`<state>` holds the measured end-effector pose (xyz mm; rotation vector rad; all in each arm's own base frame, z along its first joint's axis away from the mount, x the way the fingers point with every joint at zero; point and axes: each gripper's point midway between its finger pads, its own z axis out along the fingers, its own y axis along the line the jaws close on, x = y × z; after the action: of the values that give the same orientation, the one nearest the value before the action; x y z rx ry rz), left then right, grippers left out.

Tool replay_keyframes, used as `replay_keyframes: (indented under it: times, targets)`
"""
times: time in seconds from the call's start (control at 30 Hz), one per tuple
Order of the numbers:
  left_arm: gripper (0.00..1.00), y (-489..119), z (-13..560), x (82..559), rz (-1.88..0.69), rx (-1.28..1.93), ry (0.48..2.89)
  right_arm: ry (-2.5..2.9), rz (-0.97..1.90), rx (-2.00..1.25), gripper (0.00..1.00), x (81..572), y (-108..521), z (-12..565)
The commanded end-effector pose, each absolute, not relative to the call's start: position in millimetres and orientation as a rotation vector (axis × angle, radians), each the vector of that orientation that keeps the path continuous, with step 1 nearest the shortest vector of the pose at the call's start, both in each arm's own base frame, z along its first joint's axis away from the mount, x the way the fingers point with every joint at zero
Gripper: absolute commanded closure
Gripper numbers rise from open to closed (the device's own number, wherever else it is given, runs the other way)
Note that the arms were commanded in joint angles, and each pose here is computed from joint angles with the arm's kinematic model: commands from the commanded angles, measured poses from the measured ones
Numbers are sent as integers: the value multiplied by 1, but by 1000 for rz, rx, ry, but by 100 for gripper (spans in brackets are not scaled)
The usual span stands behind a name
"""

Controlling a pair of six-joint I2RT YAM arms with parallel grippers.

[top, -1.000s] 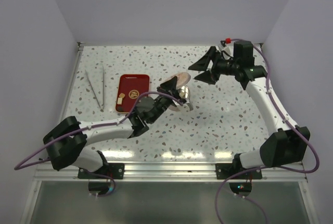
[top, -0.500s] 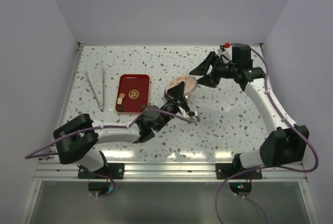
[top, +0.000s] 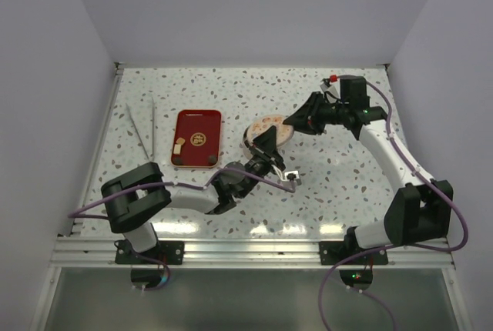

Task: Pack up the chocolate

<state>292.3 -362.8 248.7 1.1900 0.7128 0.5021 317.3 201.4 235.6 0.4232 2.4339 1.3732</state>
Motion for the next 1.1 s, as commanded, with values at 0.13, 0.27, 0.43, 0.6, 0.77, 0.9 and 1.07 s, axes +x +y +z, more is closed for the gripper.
replay_keyframes:
  times: [0.13,0.27,0.43,0.6,0.77,0.9,1.07]
  targets:
    - [93,-345,315,282,516,903,615,2413,1463,352,82,312,209,241]
    - [75,-346,315,284,523,900,629,2404,1480,358,90,312,210,243]
    - [38,-345,314,286,518,893,645,2375,1506,385,96,315,211,247]
    - [24,-345,310,289,520,890,668,2341,1532,392,99,315,212,254]
    - [16,-338,304,291,505,868,711,2279,1583,412,100,317,215,263]
    - [14,-331,297,291,479,846,748,2217,1651,465,100,319,216,268]
    - [13,-329,290,292,444,830,784,2180,1674,483,100,320,216,277]
